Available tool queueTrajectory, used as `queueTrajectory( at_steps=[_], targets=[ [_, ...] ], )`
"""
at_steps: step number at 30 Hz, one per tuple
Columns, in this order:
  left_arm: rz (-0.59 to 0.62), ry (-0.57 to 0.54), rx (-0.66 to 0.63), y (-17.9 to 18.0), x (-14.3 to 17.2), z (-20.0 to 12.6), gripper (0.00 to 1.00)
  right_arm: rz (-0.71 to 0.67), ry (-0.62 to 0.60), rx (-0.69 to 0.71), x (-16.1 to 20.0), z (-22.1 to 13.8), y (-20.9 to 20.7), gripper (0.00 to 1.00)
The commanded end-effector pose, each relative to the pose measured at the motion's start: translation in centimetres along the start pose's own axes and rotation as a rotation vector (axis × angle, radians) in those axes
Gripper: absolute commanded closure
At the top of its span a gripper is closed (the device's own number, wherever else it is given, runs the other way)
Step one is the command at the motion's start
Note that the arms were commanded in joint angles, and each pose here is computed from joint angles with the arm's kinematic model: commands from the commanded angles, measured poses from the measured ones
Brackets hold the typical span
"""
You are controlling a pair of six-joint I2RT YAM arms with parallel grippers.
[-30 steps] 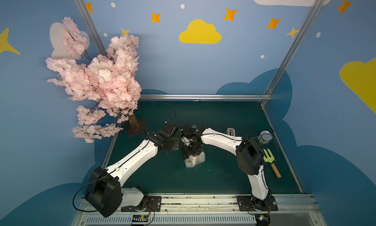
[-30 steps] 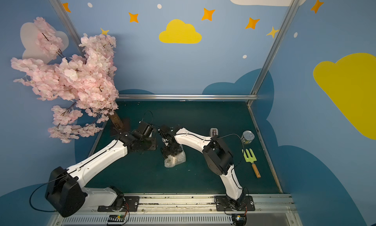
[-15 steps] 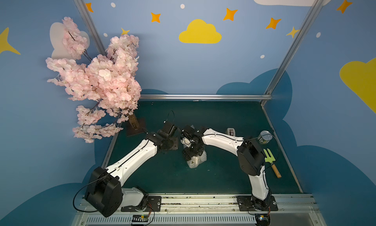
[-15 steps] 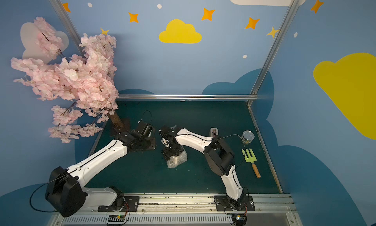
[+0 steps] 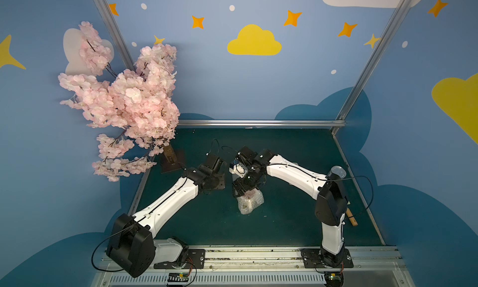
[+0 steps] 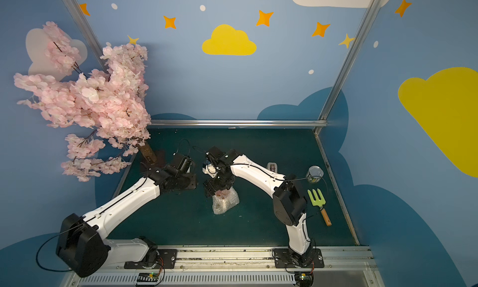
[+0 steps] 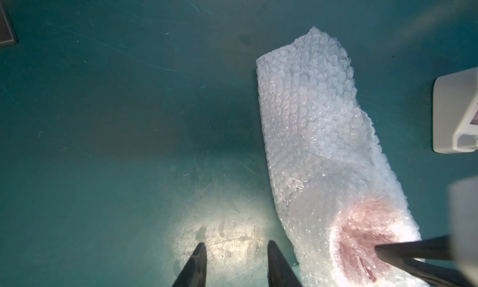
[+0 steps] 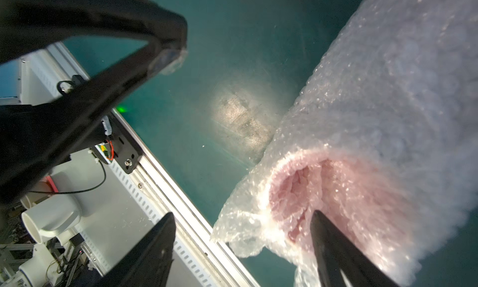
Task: Wrap mugs in bubble wrap
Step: Wrap the mug in bubble wrap.
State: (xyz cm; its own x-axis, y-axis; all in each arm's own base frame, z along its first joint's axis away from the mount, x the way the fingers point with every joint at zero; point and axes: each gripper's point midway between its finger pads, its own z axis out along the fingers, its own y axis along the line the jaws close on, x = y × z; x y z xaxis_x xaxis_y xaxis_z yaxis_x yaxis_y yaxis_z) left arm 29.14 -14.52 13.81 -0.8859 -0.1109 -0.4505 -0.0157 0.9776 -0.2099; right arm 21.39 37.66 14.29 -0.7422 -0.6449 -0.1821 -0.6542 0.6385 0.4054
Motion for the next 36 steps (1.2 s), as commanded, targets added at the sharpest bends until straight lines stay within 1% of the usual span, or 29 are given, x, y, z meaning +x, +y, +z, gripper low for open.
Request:
queueTrajectory(
  at_steps=[1, 4, 7, 9, 10, 14, 17, 20, 24, 27, 32, 35, 36],
  targets=[
    [-0.005, -0.046, 0.022, -0.2, -1.4, -0.6, 0.6, 0.031, -0.032, -0.022, 1.0, -3.8, 0.7, 0.19],
    [-0.01, -0.016, 0.054, -0.9, -1.8, 0.6, 0.58, 0.13, -0.069, 0.003, 2.1, -5.8, -0.8, 0.19],
    [0.006, -0.013, 0.1, -2.3, -3.1, 1.5, 0.53, 0.308, -0.092, 0.023, 3.3, -6.5, -3.7, 0.19],
    [0.013, -0.008, 0.133, -3.3, -4.3, 2.5, 0.47, 0.403, -0.089, 0.031, 4.1, -5.8, -5.5, 0.19],
    [0.007, 0.013, 0.152, -3.7, -4.7, 3.3, 0.43, 0.438, -0.092, 0.031, 4.4, -5.2, -6.1, 0.19],
    [-0.065, 0.087, 0.232, -4.6, -6.9, 6.4, 0.35, 0.531, -0.15, -0.032, 4.3, -3.8, -7.0, 0.19],
    [-0.085, 0.126, 0.327, -5.8, -8.8, 8.2, 0.33, 0.56, -0.188, -0.037, 4.1, -3.8, -7.3, 0.19],
    [-0.1, 0.141, 0.386, -6.2, -10.6, 10.3, 0.32, 0.581, -0.207, -0.043, 4.3, -4.1, -7.6, 0.19],
    [-0.122, 0.23, 0.474, -7.2, -11.6, 13.1, 0.33, 0.604, -0.218, -0.039, 5.0, -4.4, -8.2, 0.19],
    [-0.108, 0.304, 0.549, -8.6, -11.6, 14.7, 0.3, 0.627, -0.222, -0.034, 5.5, -4.7, -8.7, 0.19],
    [-0.078, 0.316, 0.625, -10.1, -11.8, 15.1, 0.19, 0.64, -0.224, -0.018, 5.8, -5.2, -9.4, 0.19],
    [-0.043, 0.328, 0.646, -10.6, -11.7, 14.8, 0.18, 0.643, -0.223, -0.015, 5.7, -5.2, -9.6, 0.19],
    [-0.036, 0.338, 0.644, -10.7, -11.6, 14.9, 0.2, 0.644, -0.223, -0.016, 5.7, -5.2, -9.7, 0.19]
  ],
)
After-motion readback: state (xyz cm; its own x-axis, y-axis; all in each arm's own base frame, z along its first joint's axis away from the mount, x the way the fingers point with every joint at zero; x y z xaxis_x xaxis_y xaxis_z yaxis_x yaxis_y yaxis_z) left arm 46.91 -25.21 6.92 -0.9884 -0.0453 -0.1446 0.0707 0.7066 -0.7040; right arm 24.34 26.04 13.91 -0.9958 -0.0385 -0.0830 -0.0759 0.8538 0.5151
